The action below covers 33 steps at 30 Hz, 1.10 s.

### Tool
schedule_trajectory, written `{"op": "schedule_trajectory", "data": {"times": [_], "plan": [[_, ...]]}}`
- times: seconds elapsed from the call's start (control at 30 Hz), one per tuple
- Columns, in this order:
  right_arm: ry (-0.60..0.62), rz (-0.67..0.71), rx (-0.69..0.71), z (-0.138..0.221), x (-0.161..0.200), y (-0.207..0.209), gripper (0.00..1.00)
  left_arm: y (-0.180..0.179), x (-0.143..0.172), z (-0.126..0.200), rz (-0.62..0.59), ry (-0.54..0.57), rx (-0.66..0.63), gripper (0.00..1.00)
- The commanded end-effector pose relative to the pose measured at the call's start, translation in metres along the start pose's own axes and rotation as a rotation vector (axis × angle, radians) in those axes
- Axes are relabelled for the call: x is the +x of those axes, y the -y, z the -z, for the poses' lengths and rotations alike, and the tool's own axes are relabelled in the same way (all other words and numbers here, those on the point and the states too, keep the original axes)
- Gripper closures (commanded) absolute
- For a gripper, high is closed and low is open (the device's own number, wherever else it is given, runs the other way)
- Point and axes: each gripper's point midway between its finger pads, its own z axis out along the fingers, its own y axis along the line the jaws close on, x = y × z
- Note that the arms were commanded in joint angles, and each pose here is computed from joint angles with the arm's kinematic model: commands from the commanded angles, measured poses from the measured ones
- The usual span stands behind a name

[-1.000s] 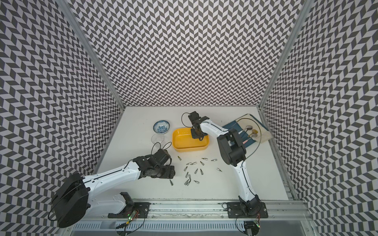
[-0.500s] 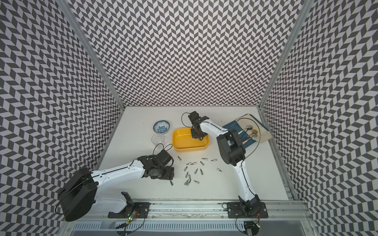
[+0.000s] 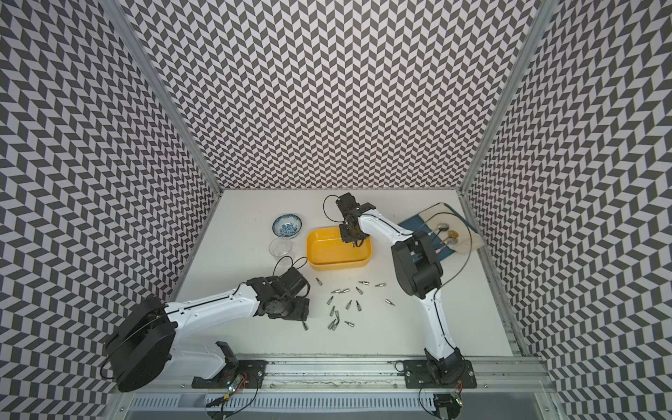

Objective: Put the bit on the desktop into the storage box
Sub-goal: Pick up the screwdriver bit from the center of the board.

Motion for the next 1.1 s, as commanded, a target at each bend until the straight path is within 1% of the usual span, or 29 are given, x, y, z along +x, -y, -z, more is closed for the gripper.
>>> {"op": "schedule_trajectory", "data": {"times": [0.0, 0.3, 0.37, 0.47, 0.63, 0.73, 0.87, 0.93, 1.07], "plan": [[0.070, -0.021, -0.018, 0.038, -0.012, 0.000, 0.62, 0.001, -0.005, 0.002, -0.013, 0.008, -0.023, 0.22], [0.110, -0.051, -0.025, 0.082, 0.001, 0.007, 0.62, -0.001, -0.004, 0.000, -0.021, 0.003, -0.047, 0.27], [0.117, -0.060, -0.024, 0.091, 0.006, 0.010, 0.62, -0.001, -0.004, -0.001, -0.021, 0.005, -0.049, 0.31], [0.120, -0.074, -0.018, 0.100, 0.017, 0.015, 0.62, -0.001, -0.005, -0.002, -0.024, 0.005, -0.053, 0.33], [0.115, -0.106, -0.022, 0.107, 0.041, 0.024, 0.62, -0.001, -0.005, -0.004, -0.030, 0.001, -0.060, 0.41], [0.106, -0.130, -0.058, 0.108, 0.056, 0.025, 0.62, -0.001, -0.005, -0.005, -0.035, 0.000, -0.058, 0.44], [0.088, -0.159, -0.066, 0.109, 0.075, 0.029, 0.62, 0.000, -0.005, -0.005, -0.039, -0.001, -0.055, 0.48], [0.090, -0.173, -0.069, 0.110, 0.081, 0.031, 0.62, -0.001, -0.006, -0.005, -0.043, 0.001, -0.058, 0.49], [0.088, -0.196, -0.089, 0.112, 0.093, 0.035, 0.62, 0.000, -0.008, -0.007, -0.059, -0.002, -0.068, 0.54]]}}
